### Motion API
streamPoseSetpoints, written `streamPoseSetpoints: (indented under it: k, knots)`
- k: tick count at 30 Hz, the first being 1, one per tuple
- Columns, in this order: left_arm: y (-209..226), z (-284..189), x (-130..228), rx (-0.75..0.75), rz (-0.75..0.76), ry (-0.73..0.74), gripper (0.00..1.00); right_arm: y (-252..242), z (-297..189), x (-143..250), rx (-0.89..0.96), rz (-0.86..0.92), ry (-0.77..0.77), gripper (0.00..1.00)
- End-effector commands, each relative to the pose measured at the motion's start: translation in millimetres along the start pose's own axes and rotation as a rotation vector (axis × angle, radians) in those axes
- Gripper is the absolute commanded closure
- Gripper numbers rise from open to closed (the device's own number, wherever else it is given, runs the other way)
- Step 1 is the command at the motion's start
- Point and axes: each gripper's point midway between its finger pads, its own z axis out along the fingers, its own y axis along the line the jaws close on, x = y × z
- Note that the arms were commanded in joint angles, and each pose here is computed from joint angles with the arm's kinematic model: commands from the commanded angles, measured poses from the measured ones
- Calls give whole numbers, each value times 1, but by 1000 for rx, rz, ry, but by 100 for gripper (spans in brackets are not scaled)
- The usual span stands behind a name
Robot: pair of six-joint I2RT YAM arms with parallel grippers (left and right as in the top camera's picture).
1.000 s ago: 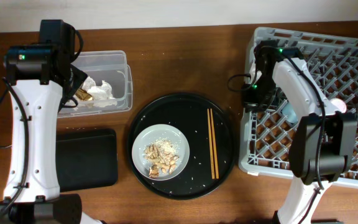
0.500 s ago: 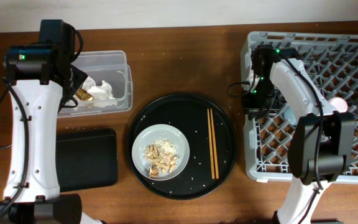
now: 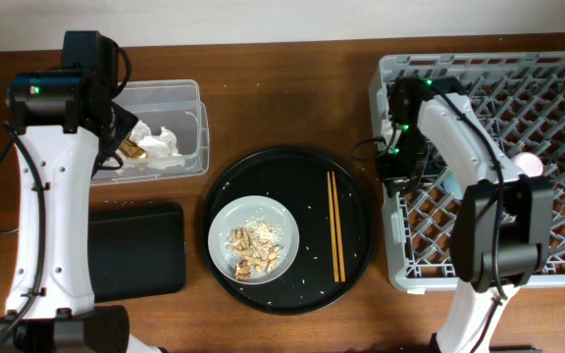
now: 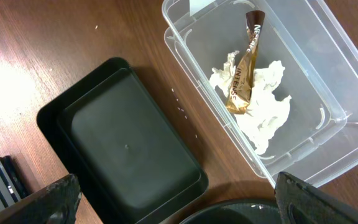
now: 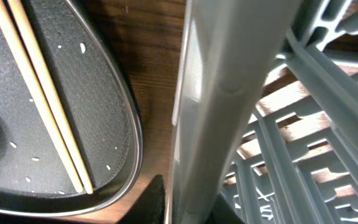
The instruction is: Sort waste into correct bins and load items into the dishwasher rack
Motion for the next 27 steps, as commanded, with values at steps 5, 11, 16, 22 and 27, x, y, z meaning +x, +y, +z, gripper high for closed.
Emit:
streamPoseSetpoints:
  k: [5,11,16,22,27]
  knots:
    - [3,-6,-4,8,-15,-22,1,19,-43,16,-31,-19,-111,62]
    - [3,-6,-4,8,-15,-22,1,24,-86,36,-59,45,-243,59]
    - [3,-6,-4,8,-15,-22,1,88,-130,59,-350,-94,-362,2]
    - [3,-6,-4,8,-15,-22,1,113,-129,54,-365,-169,-393,29]
    - [3,-6,-4,8,-15,-22,1,93,-93,41,-128,29,-401,32]
